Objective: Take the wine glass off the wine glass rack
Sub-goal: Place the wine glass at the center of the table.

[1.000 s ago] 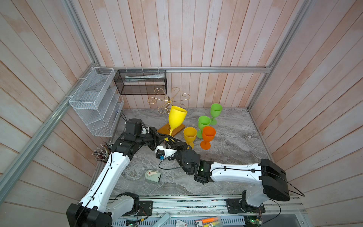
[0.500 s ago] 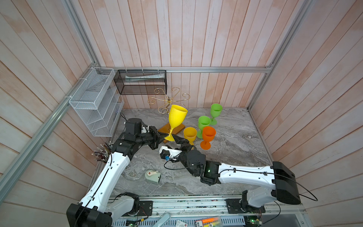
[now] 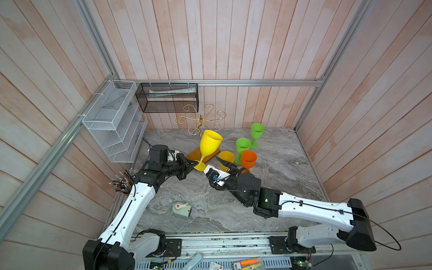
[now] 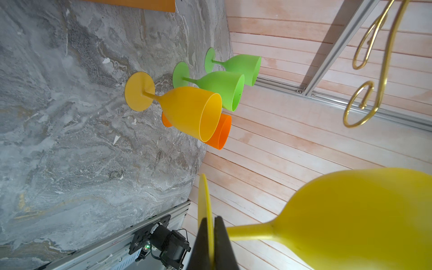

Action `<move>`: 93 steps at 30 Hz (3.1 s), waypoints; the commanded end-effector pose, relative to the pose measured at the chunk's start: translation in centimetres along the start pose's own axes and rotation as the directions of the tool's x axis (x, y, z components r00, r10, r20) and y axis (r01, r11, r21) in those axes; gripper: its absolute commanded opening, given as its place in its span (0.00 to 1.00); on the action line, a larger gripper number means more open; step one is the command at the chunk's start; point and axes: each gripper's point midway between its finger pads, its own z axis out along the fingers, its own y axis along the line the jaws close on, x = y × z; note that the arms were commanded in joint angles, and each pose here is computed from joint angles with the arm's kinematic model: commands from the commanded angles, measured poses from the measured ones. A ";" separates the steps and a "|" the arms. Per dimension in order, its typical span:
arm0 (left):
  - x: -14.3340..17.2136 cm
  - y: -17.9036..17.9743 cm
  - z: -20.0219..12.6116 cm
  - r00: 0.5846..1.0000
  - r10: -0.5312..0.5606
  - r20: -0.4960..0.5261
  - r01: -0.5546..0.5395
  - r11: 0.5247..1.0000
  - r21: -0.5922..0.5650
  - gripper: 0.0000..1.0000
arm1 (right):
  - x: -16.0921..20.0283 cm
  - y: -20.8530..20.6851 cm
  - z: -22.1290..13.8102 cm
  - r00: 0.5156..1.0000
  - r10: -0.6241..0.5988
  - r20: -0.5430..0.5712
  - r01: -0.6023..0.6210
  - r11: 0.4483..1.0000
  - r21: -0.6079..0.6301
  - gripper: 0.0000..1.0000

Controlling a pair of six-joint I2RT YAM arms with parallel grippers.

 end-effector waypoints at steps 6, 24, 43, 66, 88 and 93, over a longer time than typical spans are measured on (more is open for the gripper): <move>-0.6 0.0 -0.6 0.971 0.237 0.031 -0.238 0.970 0.055 0.00 | -3.4 -5.5 -1.5 0.917 0.400 0.000 -0.395 0.906 -0.154 0.60; -1.0 -0.6 -0.1 0.899 0.435 0.055 -0.439 0.891 0.118 0.00 | -3.8 -3.4 0.0 0.870 0.432 -0.237 -0.489 0.817 -0.305 0.47; -2.2 0.1 -0.1 0.888 0.453 0.083 -0.460 0.881 0.113 0.08 | -2.2 -1.5 2.6 0.848 0.377 -0.372 -0.506 0.784 -0.359 0.00; -5.1 1.7 -0.8 0.879 0.454 0.143 -0.457 0.889 -0.018 1.00 | 4.9 0.6 0.2 0.750 0.320 -0.579 -0.554 0.782 -0.285 0.00; -5.5 1.9 -0.8 0.880 0.451 0.146 -0.450 0.892 -0.045 1.00 | 11.6 6.8 0.7 0.677 0.142 -0.722 -0.523 0.783 -0.336 0.00; -5.6 1.8 -0.9 0.880 0.451 0.152 -0.448 0.892 -0.054 1.00 | 12.7 8.3 0.8 0.667 0.112 -0.737 -0.511 0.788 -0.342 0.00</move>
